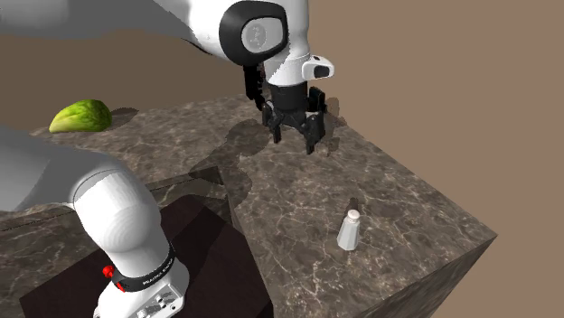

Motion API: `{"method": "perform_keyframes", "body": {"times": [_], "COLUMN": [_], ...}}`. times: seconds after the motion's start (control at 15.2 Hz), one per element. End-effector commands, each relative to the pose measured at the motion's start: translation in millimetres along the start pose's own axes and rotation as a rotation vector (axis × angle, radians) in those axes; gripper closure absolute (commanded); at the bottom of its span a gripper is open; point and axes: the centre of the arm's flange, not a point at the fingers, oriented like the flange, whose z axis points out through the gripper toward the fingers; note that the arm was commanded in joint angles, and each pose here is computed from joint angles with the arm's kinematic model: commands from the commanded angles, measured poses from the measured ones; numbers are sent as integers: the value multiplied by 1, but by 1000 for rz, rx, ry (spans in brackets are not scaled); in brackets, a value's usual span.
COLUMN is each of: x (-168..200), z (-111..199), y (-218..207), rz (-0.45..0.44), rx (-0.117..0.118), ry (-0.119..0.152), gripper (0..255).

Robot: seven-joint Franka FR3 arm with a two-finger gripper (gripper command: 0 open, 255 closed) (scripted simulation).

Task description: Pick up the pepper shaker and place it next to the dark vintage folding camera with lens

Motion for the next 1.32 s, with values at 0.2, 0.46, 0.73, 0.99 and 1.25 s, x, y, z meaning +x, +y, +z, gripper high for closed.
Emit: {"method": "perform_keyframes", "body": {"times": [0.2, 0.46, 0.73, 0.99, 1.25], "x": [-3, -4, -4, -4, -5], "z": [39, 70, 101, 122, 143], "y": [51, 93, 135, 157, 158], "rz": [-34, -60, -86, -100, -100], "rx": [-11, -19, -27, -31, -31], "ry": [-15, -27, -39, -46, -46], "gripper": [0, 0, 0, 0, 0]}}
